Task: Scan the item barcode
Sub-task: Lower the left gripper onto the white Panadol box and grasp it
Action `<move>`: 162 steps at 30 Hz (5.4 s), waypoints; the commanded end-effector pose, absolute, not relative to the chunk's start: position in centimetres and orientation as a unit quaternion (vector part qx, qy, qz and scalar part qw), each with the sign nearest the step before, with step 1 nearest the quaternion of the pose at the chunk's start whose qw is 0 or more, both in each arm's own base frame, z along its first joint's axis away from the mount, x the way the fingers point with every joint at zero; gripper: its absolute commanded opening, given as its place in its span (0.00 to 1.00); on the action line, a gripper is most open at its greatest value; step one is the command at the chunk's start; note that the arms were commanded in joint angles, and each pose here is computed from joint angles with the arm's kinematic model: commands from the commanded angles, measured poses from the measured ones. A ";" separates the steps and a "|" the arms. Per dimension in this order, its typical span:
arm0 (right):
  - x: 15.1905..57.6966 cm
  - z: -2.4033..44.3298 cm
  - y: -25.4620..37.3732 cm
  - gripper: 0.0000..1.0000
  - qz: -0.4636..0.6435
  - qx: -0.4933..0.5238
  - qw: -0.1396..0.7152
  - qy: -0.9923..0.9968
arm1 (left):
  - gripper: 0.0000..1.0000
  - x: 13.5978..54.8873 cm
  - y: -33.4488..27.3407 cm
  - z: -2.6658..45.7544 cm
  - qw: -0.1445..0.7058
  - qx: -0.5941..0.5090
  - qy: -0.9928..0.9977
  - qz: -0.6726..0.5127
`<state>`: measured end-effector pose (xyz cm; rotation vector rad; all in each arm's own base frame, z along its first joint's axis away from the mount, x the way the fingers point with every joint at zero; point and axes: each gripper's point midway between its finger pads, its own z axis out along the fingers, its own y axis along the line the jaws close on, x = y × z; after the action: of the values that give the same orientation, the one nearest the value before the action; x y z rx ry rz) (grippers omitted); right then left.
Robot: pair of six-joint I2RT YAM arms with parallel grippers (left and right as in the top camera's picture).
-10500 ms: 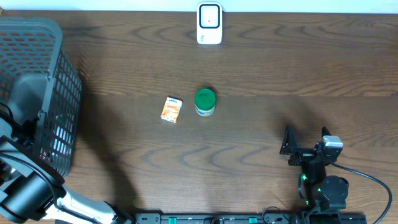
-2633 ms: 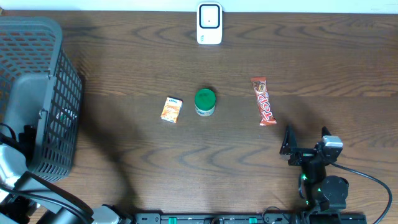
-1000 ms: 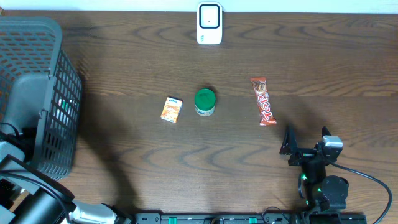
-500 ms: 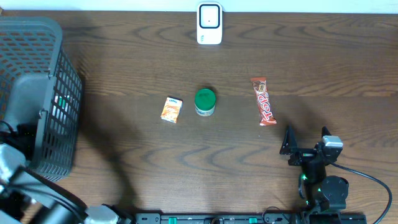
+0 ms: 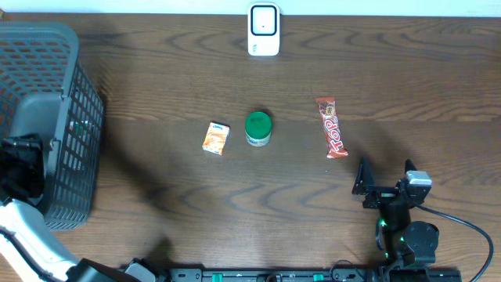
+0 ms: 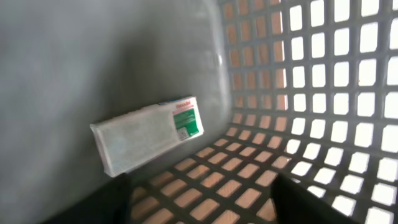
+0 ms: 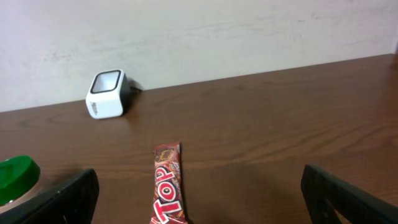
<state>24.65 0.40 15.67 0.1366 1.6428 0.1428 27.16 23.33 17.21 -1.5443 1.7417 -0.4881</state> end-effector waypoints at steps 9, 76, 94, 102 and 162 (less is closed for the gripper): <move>24.6 15.6 0.6 0.99 0.064 0.056 0.677 0.731 | 0.88 30.5 25.1 19.4 0.468 -0.382 0.796 -0.035; 24.6 15.6 0.6 0.99 0.064 0.055 0.677 0.731 | 0.98 26.4 29.7 8.1 0.236 -0.353 0.886 0.185; 24.6 15.6 0.6 0.99 0.064 0.055 0.677 0.731 | 0.98 31.1 24.0 9.7 0.316 -0.163 0.933 0.056; 24.6 15.6 0.6 0.99 0.064 0.055 0.677 0.731 | 0.98 34.3 20.1 7.6 0.284 -0.090 0.952 0.070; 24.6 15.6 0.6 0.99 0.064 0.055 0.677 0.731 | 0.49 32.6 22.9 1.4 0.233 -0.175 0.956 0.041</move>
<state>24.65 0.40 15.66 0.1366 1.6431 0.1428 33.53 23.03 2.72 -0.4452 2.5824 0.1143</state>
